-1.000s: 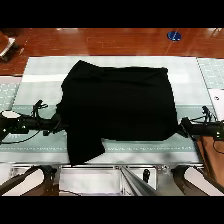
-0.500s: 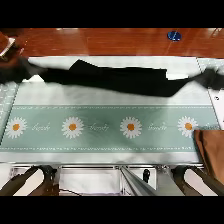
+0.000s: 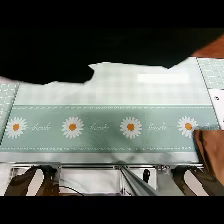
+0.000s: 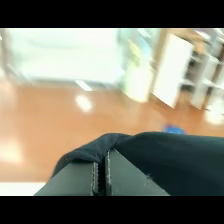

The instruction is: Fold the shirts.

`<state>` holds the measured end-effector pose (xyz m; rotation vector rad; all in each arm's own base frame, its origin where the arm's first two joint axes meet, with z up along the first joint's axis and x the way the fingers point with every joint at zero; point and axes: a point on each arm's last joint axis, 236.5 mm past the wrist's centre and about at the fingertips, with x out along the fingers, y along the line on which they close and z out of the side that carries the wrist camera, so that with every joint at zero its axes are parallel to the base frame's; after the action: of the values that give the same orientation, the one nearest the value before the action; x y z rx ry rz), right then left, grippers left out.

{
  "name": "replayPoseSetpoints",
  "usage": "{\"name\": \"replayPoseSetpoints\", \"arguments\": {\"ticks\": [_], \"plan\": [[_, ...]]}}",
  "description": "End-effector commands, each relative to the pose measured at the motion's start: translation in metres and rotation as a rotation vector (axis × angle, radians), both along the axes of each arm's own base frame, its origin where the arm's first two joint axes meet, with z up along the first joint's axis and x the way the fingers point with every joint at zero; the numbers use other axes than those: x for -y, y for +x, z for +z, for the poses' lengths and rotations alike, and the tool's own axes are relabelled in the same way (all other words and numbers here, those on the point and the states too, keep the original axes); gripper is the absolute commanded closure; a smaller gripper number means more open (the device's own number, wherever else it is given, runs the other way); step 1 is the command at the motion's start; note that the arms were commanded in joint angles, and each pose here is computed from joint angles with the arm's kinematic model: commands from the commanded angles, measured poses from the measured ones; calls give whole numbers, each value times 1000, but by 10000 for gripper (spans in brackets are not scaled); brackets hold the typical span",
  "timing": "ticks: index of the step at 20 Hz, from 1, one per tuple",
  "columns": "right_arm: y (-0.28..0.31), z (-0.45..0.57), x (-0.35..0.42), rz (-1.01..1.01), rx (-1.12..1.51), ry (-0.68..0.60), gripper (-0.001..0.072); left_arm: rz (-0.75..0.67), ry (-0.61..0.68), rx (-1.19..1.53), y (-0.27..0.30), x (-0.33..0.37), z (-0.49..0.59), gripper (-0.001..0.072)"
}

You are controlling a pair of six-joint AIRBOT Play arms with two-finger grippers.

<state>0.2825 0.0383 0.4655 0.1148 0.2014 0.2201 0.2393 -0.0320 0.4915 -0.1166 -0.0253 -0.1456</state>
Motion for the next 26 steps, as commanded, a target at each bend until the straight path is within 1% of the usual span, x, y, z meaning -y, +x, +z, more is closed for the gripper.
{"name": "replayPoseSetpoints", "arguments": {"ticks": [1,3,6,9,11,13,16,17,20,23,25,26], "plan": [[-69,13,4,-89,33,-94,691,178,125,61,-67,-16,13,683],[-90,6,4,-105,9,-120,691,204,127,61,-80,-17,12,683],[-102,-6,7,-125,-39,-133,691,170,127,64,-83,-11,11,683],[-87,-26,8,-110,-105,-117,691,142,110,-29,-57,-15,-15,683],[-65,-65,6,-71,-227,-71,691,133,78,-156,-25,-24,-58,683],[-36,-118,6,-36,-356,-11,691,99,6,-299,13,-28,-113,683],[22,-190,10,3,-467,74,691,-9,-128,-448,80,-21,-187,683],[43,-209,10,21,-492,102,691,-25,-165,-496,104,-21,-213,683],[108,-268,13,61,-587,178,691,-47,-195,-646,170,-22,-286,683],[172,-336,14,44,-667,218,691,-42,-225,-738,234,-16,-356,683],[212,-368,14,21,-681,238,691,-49,-239,-808,263,-8,-398,683],[231,-379,16,3,-684,257,691,-43,-270,-846,275,-4,-417,683]]}}
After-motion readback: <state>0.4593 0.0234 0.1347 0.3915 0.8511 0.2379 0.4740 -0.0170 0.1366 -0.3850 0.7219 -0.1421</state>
